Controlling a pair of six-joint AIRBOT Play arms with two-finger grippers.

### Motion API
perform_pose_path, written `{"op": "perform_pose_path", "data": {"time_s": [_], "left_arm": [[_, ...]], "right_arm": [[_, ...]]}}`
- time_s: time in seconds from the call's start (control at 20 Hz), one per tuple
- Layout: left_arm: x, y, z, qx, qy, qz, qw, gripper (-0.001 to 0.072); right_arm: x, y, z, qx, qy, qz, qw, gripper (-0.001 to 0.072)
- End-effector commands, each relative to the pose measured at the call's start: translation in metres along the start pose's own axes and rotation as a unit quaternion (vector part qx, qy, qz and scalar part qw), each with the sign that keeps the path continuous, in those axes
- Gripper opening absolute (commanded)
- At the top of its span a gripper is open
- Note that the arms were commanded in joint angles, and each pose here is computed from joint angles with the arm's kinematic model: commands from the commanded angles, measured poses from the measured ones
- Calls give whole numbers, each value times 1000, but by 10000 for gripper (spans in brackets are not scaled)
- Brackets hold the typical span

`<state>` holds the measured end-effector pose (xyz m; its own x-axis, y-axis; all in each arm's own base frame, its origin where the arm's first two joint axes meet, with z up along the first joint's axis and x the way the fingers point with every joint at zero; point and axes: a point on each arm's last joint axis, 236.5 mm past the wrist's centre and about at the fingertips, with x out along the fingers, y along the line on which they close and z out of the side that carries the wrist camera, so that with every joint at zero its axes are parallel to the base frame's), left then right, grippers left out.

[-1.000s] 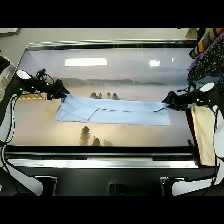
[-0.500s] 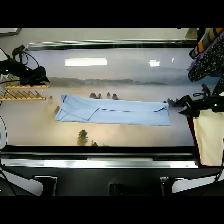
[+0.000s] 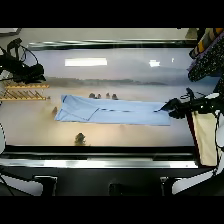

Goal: Fold the clothes and pants, and hang the long-sleeved shirts on hangers.

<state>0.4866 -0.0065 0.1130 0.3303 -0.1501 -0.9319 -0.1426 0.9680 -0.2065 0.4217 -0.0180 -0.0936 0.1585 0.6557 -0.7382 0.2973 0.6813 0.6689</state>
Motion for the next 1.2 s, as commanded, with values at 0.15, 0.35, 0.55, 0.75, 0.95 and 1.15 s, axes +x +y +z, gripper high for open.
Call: {"op": "perform_pose_path", "data": {"time_s": [0.15,0.35,0.55,0.75,0.95,1.15], "left_arm": [[16,5,-17,-4,35,7,999,250],[40,-11,-30,-8,60,-27,998,18],[94,-91,-48,-14,78,-137,987,18],[156,-208,-106,-13,135,-235,963,18],[190,-328,-174,-30,174,-321,930,17],[199,-413,-223,-73,195,-383,900,17]], "right_arm": [[27,21,-7,-44,18,-22,999,29],[-12,49,-5,-46,-20,-40,998,31],[-67,80,-19,-53,-61,-77,994,31],[-125,103,-26,-76,-116,-126,982,31],[-162,132,-31,-89,-152,-131,975,31],[-185,150,-40,-103,-167,-136,971,31]]}}
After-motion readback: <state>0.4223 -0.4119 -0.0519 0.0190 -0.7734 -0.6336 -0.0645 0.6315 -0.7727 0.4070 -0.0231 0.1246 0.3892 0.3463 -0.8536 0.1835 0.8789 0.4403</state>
